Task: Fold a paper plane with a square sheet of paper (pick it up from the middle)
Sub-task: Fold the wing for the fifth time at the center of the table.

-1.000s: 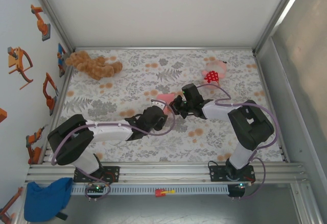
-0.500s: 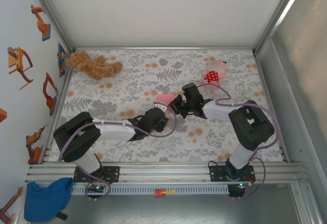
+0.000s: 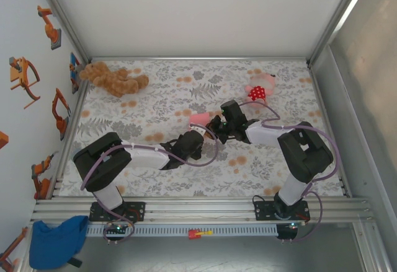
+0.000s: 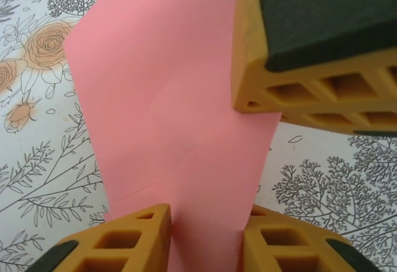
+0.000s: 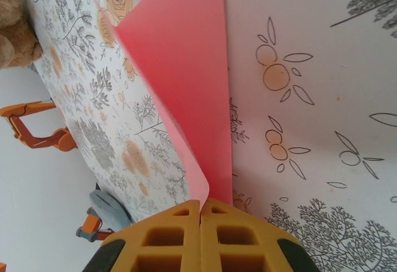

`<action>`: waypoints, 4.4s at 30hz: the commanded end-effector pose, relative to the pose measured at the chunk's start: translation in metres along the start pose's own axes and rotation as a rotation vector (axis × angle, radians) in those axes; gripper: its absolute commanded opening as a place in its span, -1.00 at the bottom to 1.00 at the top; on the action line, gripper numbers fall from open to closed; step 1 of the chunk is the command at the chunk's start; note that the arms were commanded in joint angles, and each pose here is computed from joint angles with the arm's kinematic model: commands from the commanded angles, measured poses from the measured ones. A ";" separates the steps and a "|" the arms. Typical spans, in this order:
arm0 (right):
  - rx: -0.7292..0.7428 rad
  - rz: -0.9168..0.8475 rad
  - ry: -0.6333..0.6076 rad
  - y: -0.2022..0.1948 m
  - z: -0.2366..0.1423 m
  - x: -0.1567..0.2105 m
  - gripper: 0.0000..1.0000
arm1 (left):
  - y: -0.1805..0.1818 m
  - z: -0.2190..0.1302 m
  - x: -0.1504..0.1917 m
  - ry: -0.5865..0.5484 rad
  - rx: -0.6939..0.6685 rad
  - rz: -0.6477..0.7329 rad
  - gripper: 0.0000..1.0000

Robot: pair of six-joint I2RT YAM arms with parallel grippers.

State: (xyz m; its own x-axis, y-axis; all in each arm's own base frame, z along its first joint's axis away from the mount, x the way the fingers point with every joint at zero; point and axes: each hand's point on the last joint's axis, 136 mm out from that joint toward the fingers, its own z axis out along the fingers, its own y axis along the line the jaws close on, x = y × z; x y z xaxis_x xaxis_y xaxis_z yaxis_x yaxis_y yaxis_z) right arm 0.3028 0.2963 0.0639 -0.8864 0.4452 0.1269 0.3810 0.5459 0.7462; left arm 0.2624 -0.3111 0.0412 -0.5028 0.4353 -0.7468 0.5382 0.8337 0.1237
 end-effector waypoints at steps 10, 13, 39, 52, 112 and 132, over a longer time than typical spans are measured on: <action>0.030 -0.019 -0.059 0.003 -0.022 -0.020 -0.30 | -0.014 0.006 0.009 0.016 0.094 -0.026 -0.60; 0.042 -0.011 -0.097 0.000 -0.031 -0.029 -0.21 | -0.018 0.006 0.012 0.028 0.127 -0.037 -0.63; 0.029 -0.545 -0.152 0.001 -0.067 -0.043 0.12 | -0.039 0.002 0.012 0.104 0.482 -0.439 -0.78; 0.003 -0.625 -0.049 -0.007 -0.043 -0.028 0.25 | -0.032 -0.002 0.010 0.065 0.598 -0.730 -0.81; 0.092 -0.808 0.118 -0.009 0.005 -0.024 0.38 | -0.021 0.015 0.044 0.202 0.531 -0.871 -0.85; 0.541 -0.824 0.088 -0.067 0.036 -0.044 0.32 | -0.021 0.005 0.028 0.174 0.553 -0.869 -0.73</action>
State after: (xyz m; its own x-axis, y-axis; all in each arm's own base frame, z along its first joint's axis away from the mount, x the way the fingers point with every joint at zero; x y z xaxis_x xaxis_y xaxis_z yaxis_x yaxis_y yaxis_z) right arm 0.3270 0.2799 0.0231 -0.9242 -0.2536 -0.2856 -0.3426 0.8810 0.3263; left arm 0.2475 -0.3283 0.0247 -0.9162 -0.1661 -0.3647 0.2028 0.5927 -0.7795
